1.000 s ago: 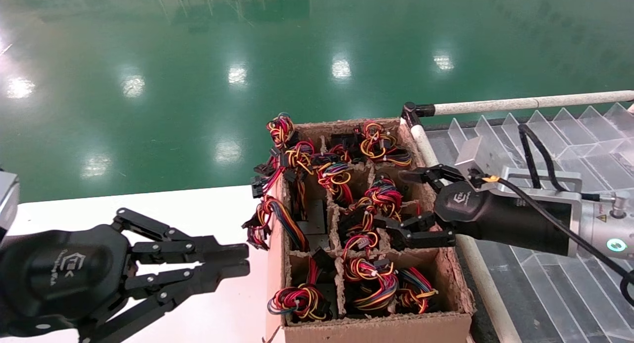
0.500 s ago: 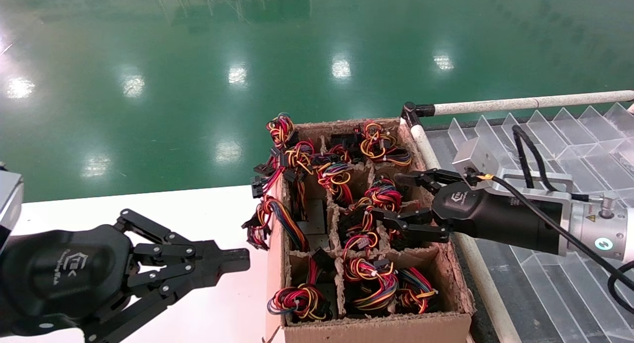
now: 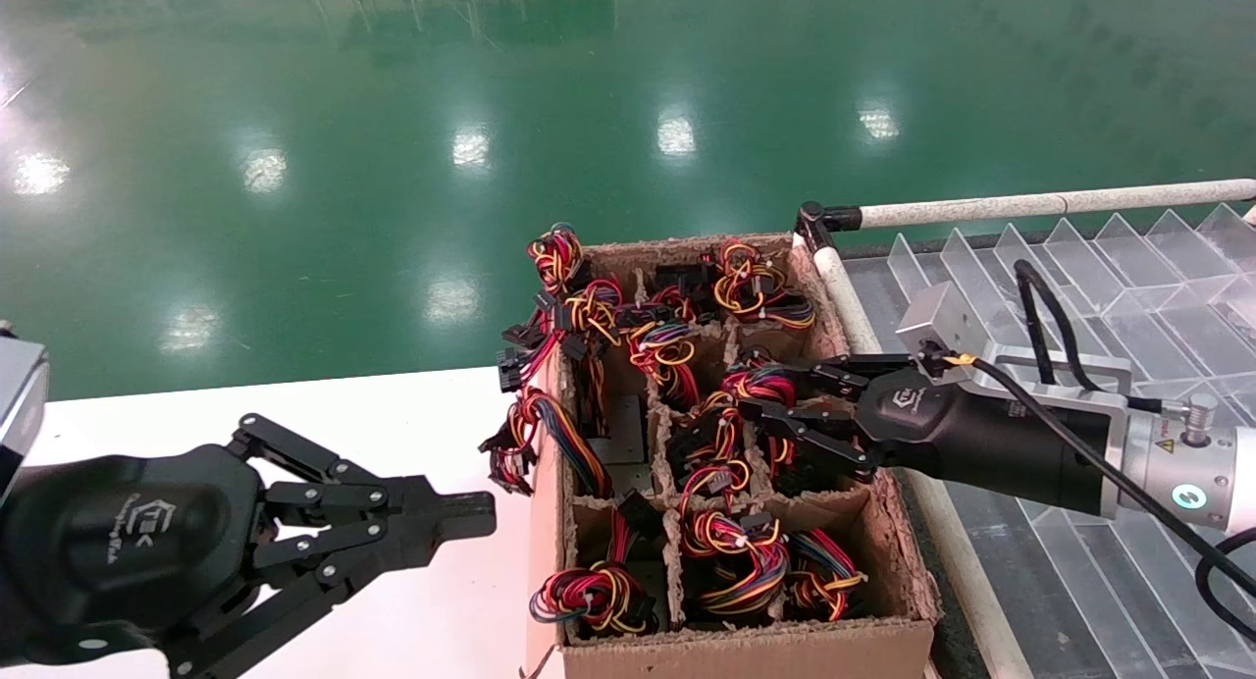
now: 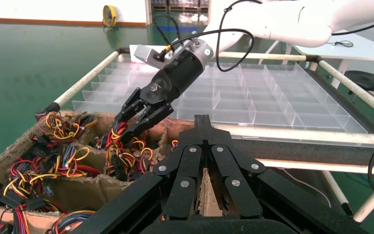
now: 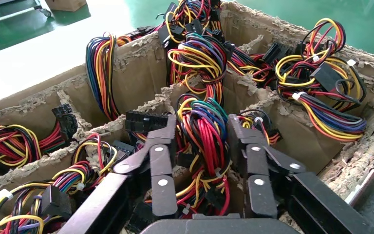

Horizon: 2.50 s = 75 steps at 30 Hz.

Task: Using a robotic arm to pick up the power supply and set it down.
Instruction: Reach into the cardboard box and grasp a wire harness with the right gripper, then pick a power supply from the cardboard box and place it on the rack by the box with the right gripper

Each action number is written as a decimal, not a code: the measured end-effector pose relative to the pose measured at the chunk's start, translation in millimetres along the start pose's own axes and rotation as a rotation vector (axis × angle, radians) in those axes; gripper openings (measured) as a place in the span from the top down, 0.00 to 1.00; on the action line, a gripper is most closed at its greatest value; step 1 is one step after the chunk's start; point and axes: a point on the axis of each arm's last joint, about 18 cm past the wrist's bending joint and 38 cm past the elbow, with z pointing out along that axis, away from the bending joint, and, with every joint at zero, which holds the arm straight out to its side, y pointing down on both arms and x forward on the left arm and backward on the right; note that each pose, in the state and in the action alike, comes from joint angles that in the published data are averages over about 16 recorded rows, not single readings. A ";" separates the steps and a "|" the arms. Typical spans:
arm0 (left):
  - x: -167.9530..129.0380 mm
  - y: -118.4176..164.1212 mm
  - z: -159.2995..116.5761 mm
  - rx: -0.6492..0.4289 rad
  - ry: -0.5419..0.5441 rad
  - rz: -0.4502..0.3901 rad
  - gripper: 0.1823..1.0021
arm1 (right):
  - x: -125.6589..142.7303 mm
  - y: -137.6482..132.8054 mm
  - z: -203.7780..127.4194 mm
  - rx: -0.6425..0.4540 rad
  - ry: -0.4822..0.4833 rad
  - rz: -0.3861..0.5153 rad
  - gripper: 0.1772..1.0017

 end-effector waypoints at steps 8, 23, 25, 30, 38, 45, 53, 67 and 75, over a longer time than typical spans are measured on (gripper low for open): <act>0.0 0.0 0.0 0.000 0.000 0.000 0.99 | -0.8 -2.4 -0.4 -0.011 0.000 -0.020 0.76; 0.0 0.0 0.0 0.000 0.000 0.000 0.99 | 1.7 -46.6 -25.1 0.001 0.027 -0.141 0.92; 0.0 0.0 0.0 0.000 0.000 0.000 0.99 | 2.3 -55.7 -30.0 0.009 0.035 -0.162 0.92; 0.0 0.0 0.0 0.000 0.000 0.000 0.99 | 4.3 -84.6 -43.2 0.038 0.061 -0.231 0.92; 0.0 0.0 0.0 0.000 0.000 0.000 0.99 | 8.4 -147.0 -65.8 0.092 0.110 -0.395 0.92; 0.0 0.0 0.0 0.000 0.000 0.000 0.99 | 13.3 -202.7 -82.6 0.109 0.158 -0.572 0.92; 0.0 0.0 0.0 0.000 0.000 0.000 0.99 | 27.6 -249.1 -98.4 0.067 0.236 -0.745 0.93; 0.0 0.0 0.0 0.000 0.000 0.000 0.99 | 74.0 -275.3 -126.6 -0.051 0.389 -0.834 0.93; 0.0 0.0 0.0 0.000 0.000 0.000 0.99 | 99.2 -256.2 -134.4 -0.113 0.424 -0.790 0.93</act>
